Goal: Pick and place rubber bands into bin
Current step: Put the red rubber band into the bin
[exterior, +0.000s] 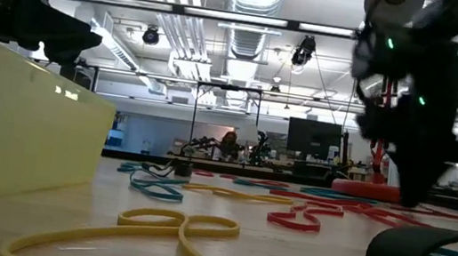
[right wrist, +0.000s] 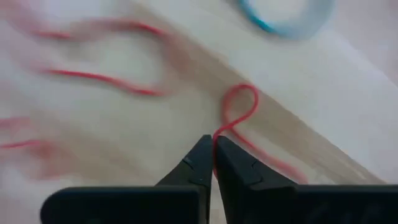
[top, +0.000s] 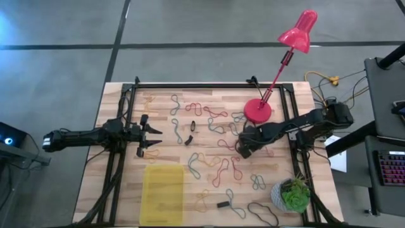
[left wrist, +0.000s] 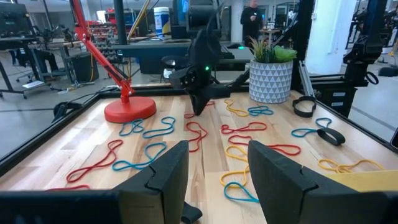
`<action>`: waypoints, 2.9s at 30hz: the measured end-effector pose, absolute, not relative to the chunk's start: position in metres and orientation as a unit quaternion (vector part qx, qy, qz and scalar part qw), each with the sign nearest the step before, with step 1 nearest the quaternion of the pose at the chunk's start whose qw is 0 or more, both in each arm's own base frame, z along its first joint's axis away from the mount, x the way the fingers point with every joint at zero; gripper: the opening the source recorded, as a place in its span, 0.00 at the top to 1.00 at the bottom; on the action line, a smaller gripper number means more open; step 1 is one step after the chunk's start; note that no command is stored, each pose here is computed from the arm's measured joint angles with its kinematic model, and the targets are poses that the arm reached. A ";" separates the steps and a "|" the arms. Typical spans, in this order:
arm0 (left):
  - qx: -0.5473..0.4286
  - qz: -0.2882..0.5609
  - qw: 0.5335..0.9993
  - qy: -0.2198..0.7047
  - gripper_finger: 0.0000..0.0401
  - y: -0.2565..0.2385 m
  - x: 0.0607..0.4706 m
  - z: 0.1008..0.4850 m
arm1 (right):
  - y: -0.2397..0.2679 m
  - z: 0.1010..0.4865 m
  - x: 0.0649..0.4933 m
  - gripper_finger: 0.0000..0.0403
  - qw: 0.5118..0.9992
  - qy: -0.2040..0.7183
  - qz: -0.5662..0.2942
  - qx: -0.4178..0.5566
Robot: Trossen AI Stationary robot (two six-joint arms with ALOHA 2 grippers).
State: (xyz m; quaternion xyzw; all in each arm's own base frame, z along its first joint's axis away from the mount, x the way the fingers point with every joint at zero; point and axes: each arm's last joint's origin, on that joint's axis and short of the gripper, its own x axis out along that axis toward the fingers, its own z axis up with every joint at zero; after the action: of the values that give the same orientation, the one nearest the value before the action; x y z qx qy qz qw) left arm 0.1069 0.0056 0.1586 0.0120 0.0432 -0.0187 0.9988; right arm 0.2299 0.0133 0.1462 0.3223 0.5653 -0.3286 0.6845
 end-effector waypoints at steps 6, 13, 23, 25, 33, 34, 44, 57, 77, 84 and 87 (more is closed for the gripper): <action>0.012 -0.019 0.999 0.043 0.62 0.006 0.107 0.159 | 0.023 0.225 0.281 0.98 0.785 0.474 -0.185 0.353; 0.012 -0.019 0.999 0.042 0.62 0.006 0.107 0.159 | 0.030 0.318 0.336 0.98 0.867 0.354 -0.072 0.344; 0.012 -0.019 0.999 0.042 0.62 0.006 0.107 0.159 | 0.053 0.325 0.449 0.98 0.876 0.351 0.052 0.327; 0.012 -0.019 0.999 0.043 0.62 0.006 0.107 0.159 | 0.060 0.322 0.469 0.98 0.873 0.351 0.082 0.328; 0.012 -0.019 0.999 0.043 0.62 0.006 0.107 0.159 | 0.084 0.296 0.510 0.98 0.838 0.416 0.144 0.324; 0.012 -0.019 0.999 0.043 0.62 0.006 0.107 0.159 | 0.086 0.290 0.512 0.98 0.831 0.417 0.159 0.333; 0.012 -0.019 0.999 0.043 0.62 0.006 0.107 0.159 | 0.105 0.236 0.528 0.93 0.799 0.460 0.164 0.351; 0.012 -0.019 0.999 0.042 0.62 0.006 0.107 0.159 | 0.099 0.237 0.533 0.67 0.823 0.440 0.145 0.331; 0.012 -0.019 0.999 0.043 0.62 0.006 0.107 0.159 | 0.107 0.202 0.496 0.42 0.833 0.537 0.121 -0.056; 0.012 -0.019 0.999 0.043 0.62 0.006 0.107 0.159 | 0.119 0.179 0.491 0.39 0.820 0.557 0.132 0.007; 0.012 -0.019 0.999 0.043 0.62 0.006 0.107 0.159 | 0.122 0.172 0.494 0.39 0.831 0.543 0.123 0.025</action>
State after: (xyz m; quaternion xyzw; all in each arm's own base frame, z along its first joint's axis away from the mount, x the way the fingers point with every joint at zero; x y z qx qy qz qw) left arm 0.1069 0.0056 0.1587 0.0120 0.0429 -0.0185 0.9988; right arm 0.4936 0.1217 0.1724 0.0246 0.5426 0.1230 0.8306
